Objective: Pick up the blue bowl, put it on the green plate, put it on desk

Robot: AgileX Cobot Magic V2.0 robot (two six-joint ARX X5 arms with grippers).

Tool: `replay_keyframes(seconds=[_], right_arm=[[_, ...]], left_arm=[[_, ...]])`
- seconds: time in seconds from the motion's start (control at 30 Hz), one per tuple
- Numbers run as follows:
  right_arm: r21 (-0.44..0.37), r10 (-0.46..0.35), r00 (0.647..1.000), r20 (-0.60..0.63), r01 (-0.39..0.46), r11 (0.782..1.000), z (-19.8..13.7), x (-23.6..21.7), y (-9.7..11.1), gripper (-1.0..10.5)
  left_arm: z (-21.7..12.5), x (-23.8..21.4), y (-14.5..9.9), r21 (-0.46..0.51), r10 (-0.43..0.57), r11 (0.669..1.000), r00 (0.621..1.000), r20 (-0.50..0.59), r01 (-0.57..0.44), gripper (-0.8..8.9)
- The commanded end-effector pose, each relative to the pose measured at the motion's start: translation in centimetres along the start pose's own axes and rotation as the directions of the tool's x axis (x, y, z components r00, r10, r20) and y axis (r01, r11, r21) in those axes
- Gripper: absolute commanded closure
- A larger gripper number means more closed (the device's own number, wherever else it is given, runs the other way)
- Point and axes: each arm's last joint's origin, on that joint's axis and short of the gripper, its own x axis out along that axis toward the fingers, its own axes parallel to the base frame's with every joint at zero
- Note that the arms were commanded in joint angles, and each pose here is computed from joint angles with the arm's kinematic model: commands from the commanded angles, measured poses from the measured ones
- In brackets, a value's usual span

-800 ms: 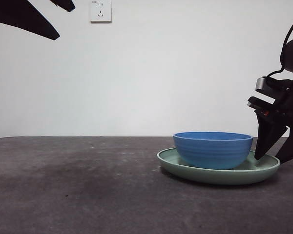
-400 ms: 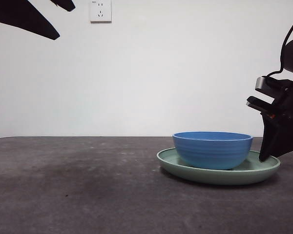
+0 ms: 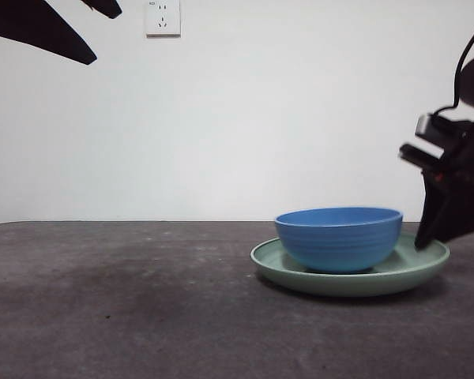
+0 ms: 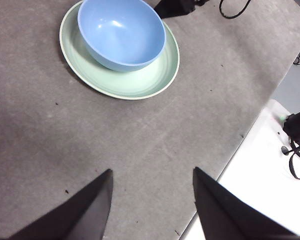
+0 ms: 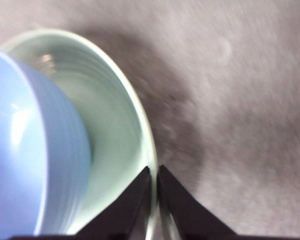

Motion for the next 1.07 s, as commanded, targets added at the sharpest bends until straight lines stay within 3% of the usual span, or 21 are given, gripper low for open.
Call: replay_keyframes(seconds=[0.03,0.37,0.77,1.07], right_arm=[[0.007,0.03,0.998,0.053,-0.03,1.0,0.8,-1.2,0.8,9.3],[0.003,0.111,0.988,0.11,-0.112,0.994,1.1,-3.2,3.0,9.3],[-0.064,0.189,0.975,0.114,-0.182,0.981,0.5,-1.1,8.4,9.3],[-0.05,0.209,0.974,0.087,-0.206,0.977,-0.1,2.0,10.1,9.3]], left_arm=[[0.2,0.1,-0.1,0.013,-0.011,1.0,1.0,0.006,0.011,5.56],[0.2,0.1,-0.1,0.013,-0.011,1.0,1.0,0.007,0.011,5.56],[0.2,0.1,-0.1,0.014,-0.011,1.0,1.0,0.007,0.011,5.56],[0.2,0.1,-0.1,0.012,-0.011,1.0,1.0,0.005,0.011,5.56]])
